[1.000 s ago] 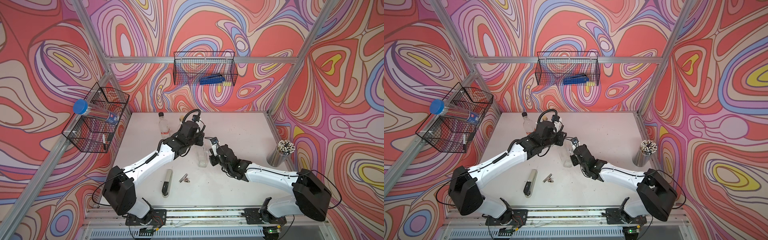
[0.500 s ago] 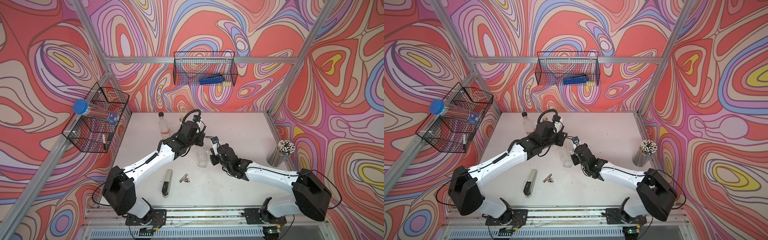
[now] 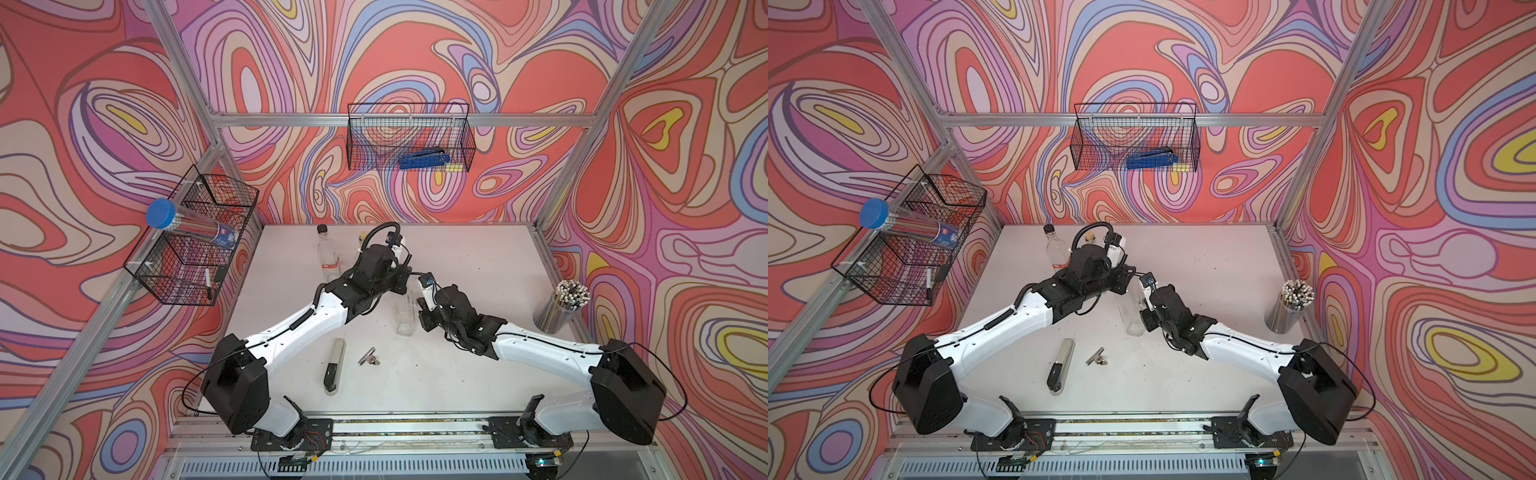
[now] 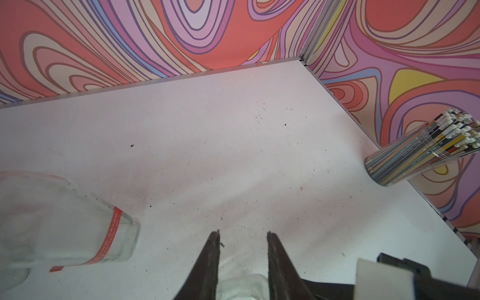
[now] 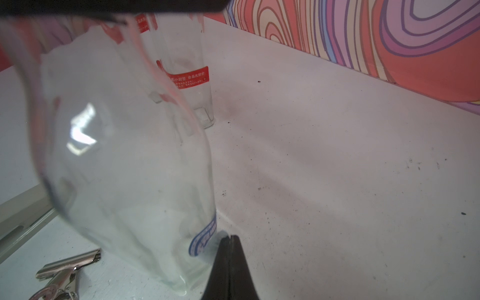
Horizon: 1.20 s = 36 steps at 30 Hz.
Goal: Remove the label from the bottle
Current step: Tear open the label from the bottle.
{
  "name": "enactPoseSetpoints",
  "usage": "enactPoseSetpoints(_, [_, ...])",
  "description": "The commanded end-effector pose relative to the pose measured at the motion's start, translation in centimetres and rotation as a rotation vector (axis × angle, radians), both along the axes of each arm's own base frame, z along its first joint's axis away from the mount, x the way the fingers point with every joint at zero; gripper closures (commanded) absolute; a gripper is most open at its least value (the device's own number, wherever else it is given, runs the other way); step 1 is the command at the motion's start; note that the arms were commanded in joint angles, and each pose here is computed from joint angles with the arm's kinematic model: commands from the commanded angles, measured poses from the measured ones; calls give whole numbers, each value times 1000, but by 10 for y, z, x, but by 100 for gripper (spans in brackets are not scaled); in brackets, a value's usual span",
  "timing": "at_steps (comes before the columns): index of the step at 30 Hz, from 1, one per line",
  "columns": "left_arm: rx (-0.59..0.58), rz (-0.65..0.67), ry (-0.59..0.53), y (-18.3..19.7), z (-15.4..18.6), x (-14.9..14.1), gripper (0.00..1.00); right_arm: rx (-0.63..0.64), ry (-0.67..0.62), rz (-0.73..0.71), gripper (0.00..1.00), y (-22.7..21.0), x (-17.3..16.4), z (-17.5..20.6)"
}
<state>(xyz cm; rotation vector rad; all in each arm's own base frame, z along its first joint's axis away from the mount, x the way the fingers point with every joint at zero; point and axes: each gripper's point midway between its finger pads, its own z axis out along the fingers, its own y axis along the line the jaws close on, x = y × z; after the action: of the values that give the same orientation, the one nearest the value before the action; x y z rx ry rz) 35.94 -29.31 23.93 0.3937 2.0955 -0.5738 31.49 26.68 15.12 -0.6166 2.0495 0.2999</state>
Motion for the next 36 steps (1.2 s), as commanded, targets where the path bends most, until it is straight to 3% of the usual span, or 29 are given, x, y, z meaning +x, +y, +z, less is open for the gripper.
enactPoseSetpoints(1, [45, -24, 79, 4, -27, -15, 100, 15, -19, 6, 100, 1, 6, 13])
enactPoseSetpoints(25, [28, -62, 40, 0, -15, -17, 100, 2, 48, -94, 100, -19, 15, -24])
enactPoseSetpoints(36, [23, -50, 42, 5, -16, -21, 100, 12, 48, -93, 100, -19, 15, -23])
